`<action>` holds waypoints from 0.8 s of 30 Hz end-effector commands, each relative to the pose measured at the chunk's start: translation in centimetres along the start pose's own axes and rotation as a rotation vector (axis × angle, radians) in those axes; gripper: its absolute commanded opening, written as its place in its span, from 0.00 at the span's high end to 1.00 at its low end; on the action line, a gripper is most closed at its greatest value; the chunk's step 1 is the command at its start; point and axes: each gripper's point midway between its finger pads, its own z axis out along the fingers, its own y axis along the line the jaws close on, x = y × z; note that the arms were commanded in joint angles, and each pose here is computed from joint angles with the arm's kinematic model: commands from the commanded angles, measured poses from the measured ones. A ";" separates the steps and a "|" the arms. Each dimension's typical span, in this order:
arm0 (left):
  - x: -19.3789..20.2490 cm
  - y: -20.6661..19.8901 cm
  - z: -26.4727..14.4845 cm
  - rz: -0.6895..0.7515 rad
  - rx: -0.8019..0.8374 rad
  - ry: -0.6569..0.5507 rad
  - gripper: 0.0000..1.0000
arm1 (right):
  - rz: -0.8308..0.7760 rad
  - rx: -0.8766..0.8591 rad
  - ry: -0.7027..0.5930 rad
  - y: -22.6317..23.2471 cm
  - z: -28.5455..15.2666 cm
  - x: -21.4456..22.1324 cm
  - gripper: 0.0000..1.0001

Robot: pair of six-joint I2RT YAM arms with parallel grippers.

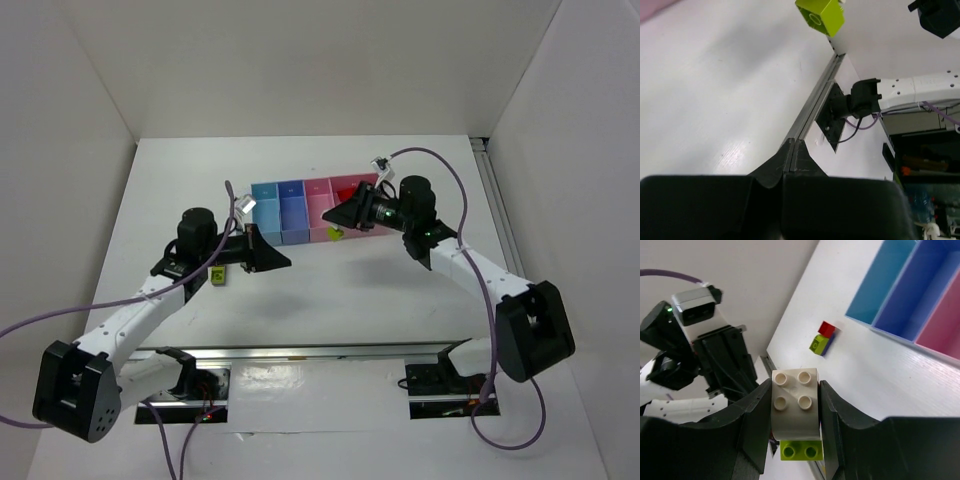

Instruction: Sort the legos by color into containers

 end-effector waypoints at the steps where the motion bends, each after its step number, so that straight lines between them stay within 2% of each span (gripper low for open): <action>1: -0.7 -0.5 -0.6 0.004 0.015 -0.023 1.00 | -0.025 -0.010 -0.020 0.3 1.5 -1.0 0.74; 2: -0.8 -1.0 -0.6 0.010 0.035 -0.025 1.00 | -0.031 -0.022 -0.018 0.1 1.8 -0.9 0.74; 3: -0.9 -1.7 -0.7 0.008 0.071 -0.019 0.95 | -0.029 -0.046 -0.014 1.0 2.0 -1.0 0.74; 4: -1.1 -2.2 -0.3 0.034 0.106 -0.018 0.81 | -0.019 -0.064 0.005 1.3 2.3 -0.4 0.74; 6: -0.9 -2.9 0.3 0.059 0.153 0.007 0.32 | -0.025 -0.106 0.005 2.2 2.2 -0.6 0.74; 7: -0.9 -3.4 0.7 0.077 0.173 0.025 0.01 | -0.019 -0.132 0.033 2.8 2.2 0.3 0.74; 12: -0.5 -3.1 3.8 0.078 0.210 0.095 0.00 | -0.017 -0.185 0.060 4.8 2.4 1.3 0.74; 18: -2.1 -4.4 4.6 0.104 0.293 0.048 0.03 | -0.005 -0.213 0.073 5.8 2.3 1.9 0.74; 24: -3.4 -4.6 5.4 0.125 0.323 0.001 0.14 | 0.007 -0.241 0.101 6.5 2.5 2.6 0.74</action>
